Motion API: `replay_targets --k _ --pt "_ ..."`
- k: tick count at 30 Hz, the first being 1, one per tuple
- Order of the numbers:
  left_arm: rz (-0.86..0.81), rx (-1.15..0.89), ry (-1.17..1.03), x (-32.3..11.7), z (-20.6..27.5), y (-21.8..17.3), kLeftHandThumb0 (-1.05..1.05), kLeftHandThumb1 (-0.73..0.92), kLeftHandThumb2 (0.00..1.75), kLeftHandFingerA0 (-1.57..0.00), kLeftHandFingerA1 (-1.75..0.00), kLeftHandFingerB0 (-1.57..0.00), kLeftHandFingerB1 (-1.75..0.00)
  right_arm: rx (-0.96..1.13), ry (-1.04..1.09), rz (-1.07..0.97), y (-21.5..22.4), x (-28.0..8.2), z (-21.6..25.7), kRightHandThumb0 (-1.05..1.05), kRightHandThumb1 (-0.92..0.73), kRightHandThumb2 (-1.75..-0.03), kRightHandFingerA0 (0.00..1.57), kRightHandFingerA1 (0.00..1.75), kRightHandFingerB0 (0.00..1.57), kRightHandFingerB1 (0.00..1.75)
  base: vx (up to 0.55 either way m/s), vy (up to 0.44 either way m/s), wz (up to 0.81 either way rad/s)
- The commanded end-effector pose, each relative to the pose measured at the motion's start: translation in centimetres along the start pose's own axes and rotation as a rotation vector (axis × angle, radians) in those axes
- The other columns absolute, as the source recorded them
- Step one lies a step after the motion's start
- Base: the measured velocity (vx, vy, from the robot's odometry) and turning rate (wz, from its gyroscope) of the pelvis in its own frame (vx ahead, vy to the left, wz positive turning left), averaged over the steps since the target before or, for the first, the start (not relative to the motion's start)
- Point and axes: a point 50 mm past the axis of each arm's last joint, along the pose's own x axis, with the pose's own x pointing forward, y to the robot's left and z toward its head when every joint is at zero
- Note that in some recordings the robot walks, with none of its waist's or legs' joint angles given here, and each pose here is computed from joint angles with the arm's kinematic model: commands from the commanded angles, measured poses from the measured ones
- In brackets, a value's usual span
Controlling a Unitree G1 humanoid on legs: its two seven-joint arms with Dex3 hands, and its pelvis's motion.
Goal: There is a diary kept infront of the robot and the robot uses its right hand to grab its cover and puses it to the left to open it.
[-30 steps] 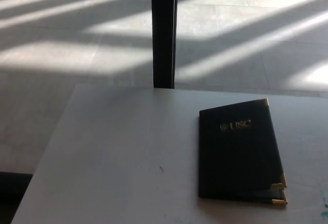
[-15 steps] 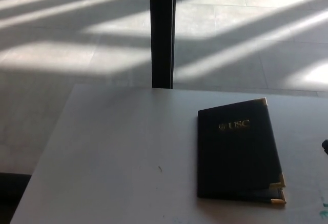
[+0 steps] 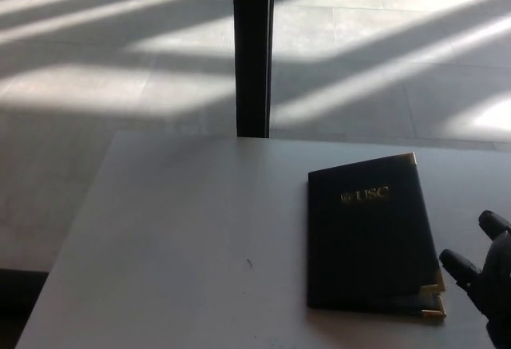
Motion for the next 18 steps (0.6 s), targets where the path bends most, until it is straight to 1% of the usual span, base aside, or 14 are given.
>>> replay_targets --k 1,3,4,7,8,9,10,11,12,13,14,16,17,18 --pt "0.032 0.007 -0.018 0.0 0.5 0.6 -0.82 0.92 0.91 -0.42 -1.05 -0.42 -0.94 -0.041 0.014 -0.041 -0.2 -0.2 -1.3 -0.65 -0.91 -0.69 0.43 0.51 0.34 0.44 0.00 0.000 0.00" --pt "0.035 0.005 -0.016 0.1 0.6 0.6 -0.81 0.92 0.92 -0.42 -1.04 -0.41 -0.89 -0.027 0.029 -0.046 -0.3 -0.2 -1.9 -0.65 -0.92 -0.69 0.41 0.50 0.33 0.43 0.00 0.000 0.00" --pt "0.037 0.002 -0.012 0.1 0.6 0.6 -0.84 0.82 1.11 -0.48 -0.91 -0.47 -0.84 -0.027 0.028 -0.047 -0.3 -0.3 -2.0 -0.64 -0.91 -0.69 0.42 0.52 0.33 0.44 0.00 0.000 0.00" --pt "0.036 -0.018 -0.006 0.2 0.8 0.4 -0.85 0.81 1.12 -0.48 -0.92 -0.46 -0.83 -0.030 0.029 -0.053 0.0 -0.3 -2.3 -0.63 -0.91 -0.69 0.43 0.51 0.34 0.44 0.00 0.000 0.00" --pt "0.033 -0.017 -0.009 0.1 0.7 0.4 -0.81 0.92 0.91 -0.42 -1.08 -0.39 -0.89 -0.035 0.028 -0.055 0.0 -0.3 -2.3 -0.63 -0.91 -0.69 0.43 0.51 0.34 0.44 0.00 0.000 0.00" --pt "0.028 -0.017 -0.009 0.1 0.7 0.5 -0.85 0.82 1.14 -0.46 -0.91 -0.42 -0.80 -0.042 0.027 -0.052 0.1 -0.3 -2.4 -0.64 -0.91 -0.69 0.43 0.51 0.34 0.43 0.00 0.000 0.00" --pt "0.026 -0.017 -0.009 0.1 0.7 0.5 -0.82 0.92 0.91 -0.40 -1.09 -0.38 -0.89 -0.044 0.027 -0.047 0.2 -0.3 -2.4 -0.64 -0.91 -0.69 0.42 0.50 0.33 0.43 0.00 0.000 0.00" --pt "0.025 -0.018 -0.009 0.1 0.7 0.5 -0.82 0.92 0.91 -0.40 -1.09 -0.38 -0.89 -0.043 0.027 -0.043 0.2 -0.3 -2.4 -0.64 -0.91 -0.69 0.42 0.50 0.33 0.43 0.00 0.000 0.00" --pt "0.025 0.012 -0.014 0.1 0.6 0.5 -0.86 0.92 0.95 -0.43 -0.97 -0.41 -0.86 -0.050 0.023 -0.036 0.4 -0.3 -2.3 -0.65 -0.91 -0.69 0.42 0.50 0.33 0.43 0.00 0.000 0.00" --pt "0.010 0.005 -0.016 0.1 0.6 0.5 -0.83 0.92 0.93 -0.37 -1.05 -0.37 -0.90 -0.045 0.024 -0.034 0.4 -0.2 -2.3 -0.65 -0.91 -0.69 0.42 0.50 0.33 0.43 0.00 0.000 0.00" --pt "0.018 0.002 -0.016 0.1 0.6 0.5 -0.86 0.92 0.94 -0.41 -0.95 -0.40 -0.84 -0.054 0.019 -0.031 0.4 -0.2 -2.3 -0.66 -0.91 -0.69 0.43 0.51 0.33 0.43 0.00 0.000 0.00" --pt "0.020 0.000 -0.015 0.1 0.6 0.5 -0.84 0.92 0.92 -0.39 -1.04 -0.38 -0.88 -0.052 0.017 -0.032 0.4 -0.2 -2.2 -0.66 -0.90 -0.69 0.43 0.50 0.34 0.43 0.00 0.000 0.00" --pt "0.023 0.000 -0.011 0.1 0.5 0.5 -0.87 0.92 0.95 -0.42 -0.95 -0.40 -0.83 -0.052 0.015 -0.032 0.4 -0.2 -2.2 -0.66 -0.90 -0.69 0.43 0.50 0.33 0.43 0.00 0.000 0.00" --pt "0.028 -0.001 -0.005 0.1 0.4 0.5 -0.86 0.81 1.11 -0.46 -0.91 -0.45 -0.82 -0.047 0.007 -0.038 0.3 -0.1 -2.0 -0.63 -0.92 -0.70 0.45 0.49 0.37 0.43 0.00 0.000 0.00"
